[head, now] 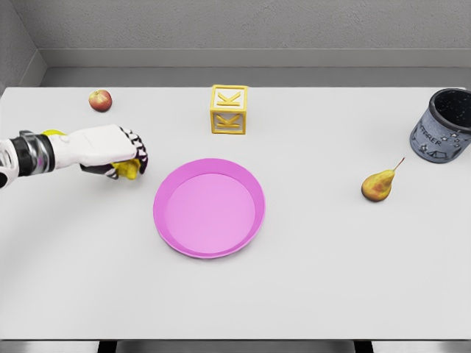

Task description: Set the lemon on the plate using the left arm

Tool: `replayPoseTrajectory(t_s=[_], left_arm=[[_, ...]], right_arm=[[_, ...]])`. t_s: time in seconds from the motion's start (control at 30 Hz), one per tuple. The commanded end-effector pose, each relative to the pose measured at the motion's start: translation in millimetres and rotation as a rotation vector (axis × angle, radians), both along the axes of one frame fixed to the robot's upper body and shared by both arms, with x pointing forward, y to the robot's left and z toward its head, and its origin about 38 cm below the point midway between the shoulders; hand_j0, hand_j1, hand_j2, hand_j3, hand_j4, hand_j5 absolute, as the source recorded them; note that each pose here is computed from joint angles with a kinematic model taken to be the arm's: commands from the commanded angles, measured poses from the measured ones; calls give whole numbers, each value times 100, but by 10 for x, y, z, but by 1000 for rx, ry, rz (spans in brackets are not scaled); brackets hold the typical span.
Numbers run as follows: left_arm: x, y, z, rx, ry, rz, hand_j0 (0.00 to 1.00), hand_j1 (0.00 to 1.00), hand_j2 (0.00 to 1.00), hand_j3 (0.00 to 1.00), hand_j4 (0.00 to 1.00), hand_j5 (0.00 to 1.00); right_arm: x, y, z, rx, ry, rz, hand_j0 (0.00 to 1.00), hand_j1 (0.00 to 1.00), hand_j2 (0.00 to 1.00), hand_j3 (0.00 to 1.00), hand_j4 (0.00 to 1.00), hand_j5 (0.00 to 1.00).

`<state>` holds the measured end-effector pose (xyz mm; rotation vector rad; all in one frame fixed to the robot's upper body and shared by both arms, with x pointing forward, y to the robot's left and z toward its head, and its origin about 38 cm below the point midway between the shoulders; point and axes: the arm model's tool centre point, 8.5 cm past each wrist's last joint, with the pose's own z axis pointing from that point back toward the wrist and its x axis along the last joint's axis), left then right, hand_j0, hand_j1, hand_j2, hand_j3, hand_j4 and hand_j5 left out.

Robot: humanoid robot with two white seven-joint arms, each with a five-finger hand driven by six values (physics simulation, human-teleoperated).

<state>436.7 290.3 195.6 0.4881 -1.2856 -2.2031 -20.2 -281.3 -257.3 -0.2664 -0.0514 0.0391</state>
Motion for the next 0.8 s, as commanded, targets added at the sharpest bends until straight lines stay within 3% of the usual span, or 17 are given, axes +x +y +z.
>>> replayPoseTrajectory(t_s=[0.0,0.23,0.43,0.7,0.73,0.77], left_arm=[[-42,-88,115,-12,-32,-30,45,45,45,45,45,45],[-278,-486,225,-37,-75,-163,46,46,46,46,46,46],[-458,-706,211,-46,-80,-241,46,46,46,46,46,46],[-556,-1106,39,-95,-38,-324,49,49,49,49,49,49],[-574,-1140,16,-94,-32,-334,54,54,54,54,54,54],[-583,-1151,13,-105,-25,-337,82,82,82,82,82,82]], right_arm=[[0,0,0,0,0,-1,100,100,100,100,100,100],[0,0,0,0,0,-1,100,100,100,100,100,100],[0,0,0,0,0,-1,100,100,100,100,100,100],[0,0,0,0,0,-1,100,100,100,100,100,100],[0,0,0,0,0,-1,100,100,100,100,100,100],[0,0,0,0,0,-1,100,100,100,100,100,100]])
